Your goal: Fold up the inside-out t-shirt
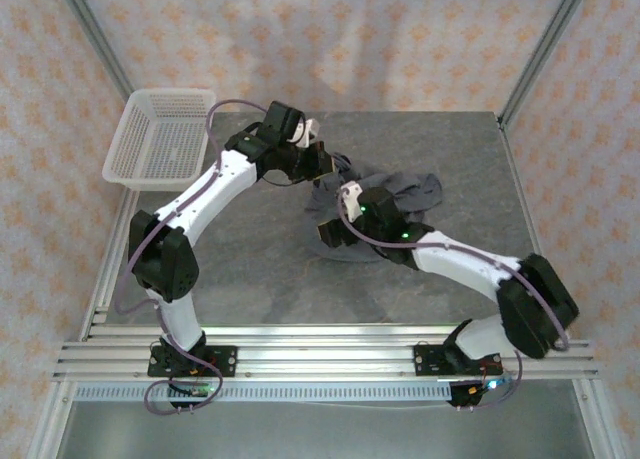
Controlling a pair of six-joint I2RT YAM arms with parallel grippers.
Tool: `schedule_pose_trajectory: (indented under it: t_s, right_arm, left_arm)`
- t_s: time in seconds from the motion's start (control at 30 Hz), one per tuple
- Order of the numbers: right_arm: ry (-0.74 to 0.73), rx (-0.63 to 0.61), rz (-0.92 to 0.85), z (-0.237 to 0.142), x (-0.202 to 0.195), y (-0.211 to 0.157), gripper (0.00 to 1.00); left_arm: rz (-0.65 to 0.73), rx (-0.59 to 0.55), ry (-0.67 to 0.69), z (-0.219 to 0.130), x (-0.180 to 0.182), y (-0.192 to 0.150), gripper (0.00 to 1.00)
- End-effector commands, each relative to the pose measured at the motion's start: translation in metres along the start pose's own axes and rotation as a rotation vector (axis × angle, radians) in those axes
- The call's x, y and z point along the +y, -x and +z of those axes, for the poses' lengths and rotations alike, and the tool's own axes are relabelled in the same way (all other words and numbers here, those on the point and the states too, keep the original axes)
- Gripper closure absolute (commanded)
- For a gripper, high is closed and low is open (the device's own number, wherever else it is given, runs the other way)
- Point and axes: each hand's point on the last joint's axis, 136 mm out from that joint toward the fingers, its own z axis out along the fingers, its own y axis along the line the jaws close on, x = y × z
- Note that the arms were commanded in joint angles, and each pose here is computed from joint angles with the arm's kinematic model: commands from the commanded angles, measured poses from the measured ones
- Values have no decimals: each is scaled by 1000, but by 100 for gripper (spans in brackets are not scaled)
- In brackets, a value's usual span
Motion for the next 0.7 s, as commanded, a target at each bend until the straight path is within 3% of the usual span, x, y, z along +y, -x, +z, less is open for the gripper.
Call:
schedule_pose_trajectory:
  t_s: [0.0, 0.03, 0.07, 0.1, 0.17, 0.3, 0.43, 0.6, 0.67]
  right_arm:
    - [-140, -183, -59, 7, -20, 61, 24]
    - [-128, -179, -65, 9, -18, 62, 30]
    - [-102, -176, -77, 9, -14, 63, 45]
    - [-64, -169, -78, 6, -8, 64, 68]
    - [46, -154, -75, -6, 7, 64, 97]
    - [248, -163, -49, -53, 32, 68, 100]
    - [266, -236, -1, -86, 24, 83, 100]
    - [308, -377, 130, -109, -3, 121, 100]
    - [359, -407, 157, -119, -8, 132, 100]
  left_arm:
    - [-48, 35, 30, -7, -1, -8, 100]
    - [-49, 35, 36, -9, -1, -8, 100]
    - [-47, 34, 42, -11, -1, -7, 100]
    - [-41, 30, 52, -12, 0, -6, 100]
    - [-35, 8, 104, -17, 9, -1, 98]
    - [-28, -100, 219, -35, 37, 29, 71]
    - [21, -200, 192, -59, 32, 57, 48]
    - [173, -280, 183, -94, 23, 57, 29]
    - [251, -264, 143, -96, 20, 42, 29]
